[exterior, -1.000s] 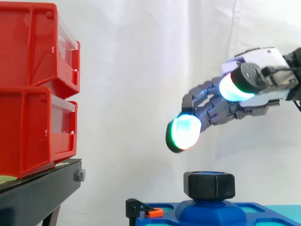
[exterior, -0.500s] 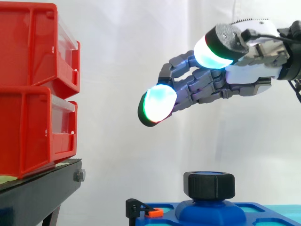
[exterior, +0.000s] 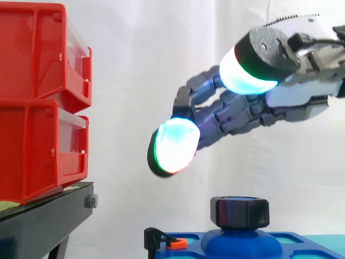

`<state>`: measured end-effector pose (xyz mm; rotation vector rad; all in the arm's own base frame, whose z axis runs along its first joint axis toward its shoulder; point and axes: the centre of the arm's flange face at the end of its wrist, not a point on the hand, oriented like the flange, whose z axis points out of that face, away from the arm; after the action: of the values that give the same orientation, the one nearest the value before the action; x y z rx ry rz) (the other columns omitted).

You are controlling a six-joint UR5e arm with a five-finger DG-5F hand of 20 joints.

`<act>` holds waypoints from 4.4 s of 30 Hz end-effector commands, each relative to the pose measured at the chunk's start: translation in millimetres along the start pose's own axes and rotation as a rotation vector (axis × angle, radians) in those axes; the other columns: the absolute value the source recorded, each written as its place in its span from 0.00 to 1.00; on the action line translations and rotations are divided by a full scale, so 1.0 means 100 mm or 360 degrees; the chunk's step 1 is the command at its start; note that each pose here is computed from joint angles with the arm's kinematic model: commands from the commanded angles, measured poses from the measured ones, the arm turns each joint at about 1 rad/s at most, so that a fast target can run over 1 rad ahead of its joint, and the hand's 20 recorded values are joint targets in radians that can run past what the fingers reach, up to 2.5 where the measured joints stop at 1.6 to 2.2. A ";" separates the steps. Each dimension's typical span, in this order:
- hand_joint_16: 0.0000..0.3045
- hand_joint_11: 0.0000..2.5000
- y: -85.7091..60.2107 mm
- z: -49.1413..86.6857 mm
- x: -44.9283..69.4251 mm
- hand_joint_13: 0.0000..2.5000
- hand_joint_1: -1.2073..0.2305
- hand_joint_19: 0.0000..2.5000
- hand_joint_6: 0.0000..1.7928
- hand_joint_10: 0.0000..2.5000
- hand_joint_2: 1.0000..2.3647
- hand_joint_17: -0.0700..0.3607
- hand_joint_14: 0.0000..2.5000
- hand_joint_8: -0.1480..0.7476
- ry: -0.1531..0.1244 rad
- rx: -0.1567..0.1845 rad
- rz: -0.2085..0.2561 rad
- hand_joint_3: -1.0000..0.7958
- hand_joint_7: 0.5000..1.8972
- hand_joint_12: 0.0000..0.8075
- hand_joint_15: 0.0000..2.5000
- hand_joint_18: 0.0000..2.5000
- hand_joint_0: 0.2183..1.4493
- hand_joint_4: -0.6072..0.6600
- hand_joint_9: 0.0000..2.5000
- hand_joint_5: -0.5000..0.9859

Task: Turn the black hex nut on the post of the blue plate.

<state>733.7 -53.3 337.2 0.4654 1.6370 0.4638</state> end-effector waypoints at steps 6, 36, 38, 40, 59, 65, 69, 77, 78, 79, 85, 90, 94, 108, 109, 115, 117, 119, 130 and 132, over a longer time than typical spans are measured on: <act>0.21 0.00 -0.09 -0.03 0.22 0.03 0.54 0.04 0.28 0.00 0.00 0.50 0.00 0.50 0.0059 0.0035 0.0001 0.28 0.29 0.52 0.00 0.00 0.19 0.69 0.14 0.22; 0.21 0.00 -0.35 -0.09 0.25 0.03 0.56 0.05 0.28 0.00 0.00 0.49 0.00 0.50 0.0090 0.0028 -0.0102 0.28 0.29 0.52 0.00 0.00 0.19 0.70 0.14 0.22; 0.21 0.00 -0.36 -0.09 0.24 0.03 0.56 0.05 0.28 0.00 0.00 0.49 0.00 0.50 0.0089 0.0025 -0.0103 0.28 0.29 0.52 0.00 0.00 0.19 0.69 0.14 0.22; 0.21 0.00 -0.38 -0.09 0.22 0.03 0.56 0.05 0.28 0.00 0.00 0.49 0.00 0.50 0.0081 0.0019 -0.0112 0.28 0.29 0.52 0.00 0.00 0.19 0.69 0.14 0.22; 0.20 0.00 -0.58 -0.12 0.09 0.03 0.56 0.05 0.28 0.00 0.00 0.49 0.00 0.51 0.0078 -0.0011 -0.0201 0.28 0.29 0.52 0.00 0.00 0.20 0.70 0.15 0.22; 0.20 0.00 -0.61 -0.13 0.07 0.03 0.56 0.05 0.28 0.00 0.00 0.49 0.00 0.51 0.0092 -0.0015 -0.0201 0.28 0.29 0.52 0.00 0.00 0.20 0.70 0.15 0.22; 0.20 0.00 -0.66 -0.15 0.05 0.03 0.57 0.05 0.28 0.00 0.00 0.49 0.00 0.51 0.0095 -0.0022 -0.0211 0.28 0.29 0.52 0.00 0.00 0.20 0.70 0.15 0.22; 0.20 0.00 -0.71 -0.16 0.01 0.03 0.57 0.05 0.28 0.00 0.00 0.49 0.00 0.51 0.0101 -0.0033 -0.0220 0.28 0.29 0.52 0.00 0.00 0.20 0.70 0.15 0.22; 0.20 0.00 -0.72 -0.17 0.01 0.03 0.57 0.05 0.28 0.00 0.00 0.48 0.00 0.51 0.0102 -0.0035 -0.0220 0.28 0.29 0.52 0.00 0.00 0.20 0.70 0.15 0.22; 0.20 0.00 -0.73 -0.17 0.00 0.03 0.57 0.05 0.28 0.00 0.00 0.49 0.00 0.51 0.0102 -0.0035 -0.0219 0.28 0.29 0.52 0.00 0.00 0.20 0.70 0.15 0.22; 0.20 0.00 -0.78 -0.19 -0.03 0.04 0.57 0.05 0.28 0.00 0.00 0.48 0.00 0.51 0.0113 -0.0049 -0.0223 0.28 0.29 0.52 0.00 0.00 0.20 0.70 0.15 0.22; 0.20 0.00 -0.90 -0.23 -0.10 0.04 0.57 0.05 0.28 0.00 0.00 0.48 0.00 0.51 0.0126 -0.0065 -0.0228 0.28 0.29 0.52 0.00 0.00 0.20 0.69 0.15 0.22; 0.20 0.00 -0.97 -0.26 -0.15 0.03 0.57 0.05 0.28 0.00 0.00 0.48 0.00 0.51 0.0132 -0.0081 -0.0224 0.28 0.29 0.52 0.00 0.00 0.20 0.69 0.15 0.22; 0.20 0.00 -1.10 -0.30 -0.34 0.03 0.57 0.05 0.28 0.00 0.00 0.48 0.00 0.51 0.0119 -0.0120 -0.0218 0.28 0.29 0.51 0.00 0.00 0.20 0.69 0.15 0.22; 0.20 0.00 -1.10 -0.30 -0.37 0.03 0.57 0.05 0.28 0.00 0.00 0.48 0.00 0.51 0.0112 -0.0124 -0.0219 0.28 0.29 0.51 0.00 0.00 0.20 0.69 0.15 0.22; 0.20 0.00 -0.93 -0.25 -0.54 0.03 0.57 0.05 0.28 0.00 0.00 0.48 0.00 0.51 0.0091 -0.0141 -0.0225 0.28 0.29 0.52 0.00 0.00 0.20 0.69 0.15 0.22; 0.20 0.00 -0.91 -0.25 -0.56 0.04 0.57 0.05 0.28 0.00 0.00 0.48 0.00 0.51 0.0094 -0.0139 -0.0227 0.28 0.29 0.52 0.00 0.00 0.20 0.69 0.15 0.22; 0.20 0.00 -0.87 -0.23 -0.55 0.03 0.57 0.05 0.28 0.00 0.00 0.48 0.00 0.51 0.0090 -0.0141 -0.0224 0.28 0.29 0.52 0.00 0.00 0.20 0.69 0.15 0.22; 0.20 0.00 -0.44 -0.03 -0.31 0.04 0.57 0.05 0.28 0.00 0.00 0.48 0.00 0.51 -0.0001 -0.0116 -0.0243 0.28 0.29 0.52 0.00 0.00 0.20 0.69 0.15 0.22; 0.20 0.00 -0.41 0.00 -0.24 0.03 0.57 0.05 0.28 0.00 0.00 0.48 0.00 0.51 0.0003 -0.0099 -0.0241 0.28 0.29 0.52 0.00 0.00 0.20 0.69 0.15 0.22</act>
<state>730.6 -114.2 337.4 0.2853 1.6427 0.4105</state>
